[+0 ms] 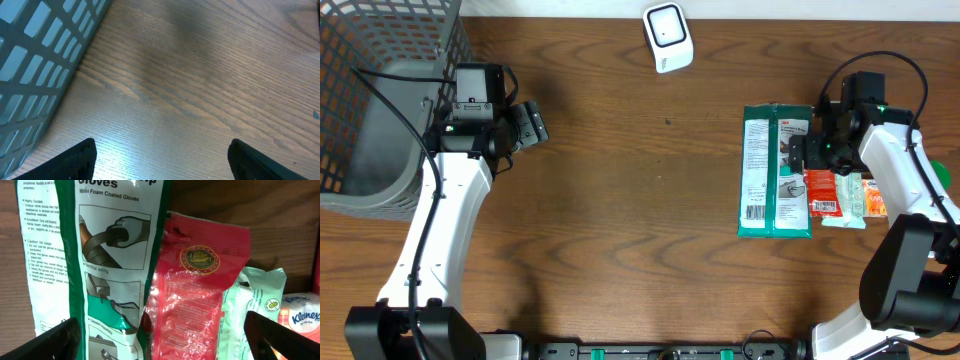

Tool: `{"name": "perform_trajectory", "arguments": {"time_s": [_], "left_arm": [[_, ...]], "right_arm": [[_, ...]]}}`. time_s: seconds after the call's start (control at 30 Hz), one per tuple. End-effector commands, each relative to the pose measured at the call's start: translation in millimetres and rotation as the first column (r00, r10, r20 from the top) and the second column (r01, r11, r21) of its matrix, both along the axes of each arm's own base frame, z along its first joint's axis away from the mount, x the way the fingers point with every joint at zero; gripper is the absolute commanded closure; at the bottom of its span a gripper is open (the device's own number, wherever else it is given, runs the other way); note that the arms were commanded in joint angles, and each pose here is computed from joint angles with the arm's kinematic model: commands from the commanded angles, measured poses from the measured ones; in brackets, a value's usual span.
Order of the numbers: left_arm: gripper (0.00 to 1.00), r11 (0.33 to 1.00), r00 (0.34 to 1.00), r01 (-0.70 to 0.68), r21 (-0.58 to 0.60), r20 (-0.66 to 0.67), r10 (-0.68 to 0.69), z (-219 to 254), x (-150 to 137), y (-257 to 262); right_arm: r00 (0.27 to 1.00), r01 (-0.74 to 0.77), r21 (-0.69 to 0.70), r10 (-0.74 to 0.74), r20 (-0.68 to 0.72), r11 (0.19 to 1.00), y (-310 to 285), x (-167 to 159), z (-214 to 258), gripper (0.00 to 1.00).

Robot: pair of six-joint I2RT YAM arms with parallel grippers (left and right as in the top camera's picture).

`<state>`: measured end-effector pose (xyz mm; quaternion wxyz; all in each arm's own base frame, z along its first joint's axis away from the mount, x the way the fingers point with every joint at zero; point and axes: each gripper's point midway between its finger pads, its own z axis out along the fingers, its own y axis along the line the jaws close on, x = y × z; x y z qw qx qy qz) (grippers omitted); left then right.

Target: Scan the item barcode

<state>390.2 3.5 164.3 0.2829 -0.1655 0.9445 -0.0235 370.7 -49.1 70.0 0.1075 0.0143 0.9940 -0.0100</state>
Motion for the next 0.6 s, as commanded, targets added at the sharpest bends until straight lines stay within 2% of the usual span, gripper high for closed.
{"name": "perform_trajectory", "arguments": {"time_s": [0.0, 0.23, 0.57], "left_arm": [[0.15, 1.000, 1.000, 0.005, 0.016, 0.002, -0.005, 1.3, -0.4, 2.8], [0.15, 1.000, 1.000, 0.005, 0.016, 0.002, -0.005, 1.3, -0.4, 2.8], [0.16, 1.000, 1.000, 0.005, 0.016, 0.002, -0.005, 1.3, -0.4, 2.8]], "right_arm": [[1.000, -0.012, 0.001, 0.012, 0.011, 1.000, 4.7, -0.7, 3.8, 0.01], [0.974, -0.037, -0.028, 0.042, 0.223, 0.999, 14.9, 0.8, 80.0, 0.01], [0.828, -0.126, -0.072, 0.145, 0.542, 0.989, 54.5, -32.1, 199.7, 0.01]]}}
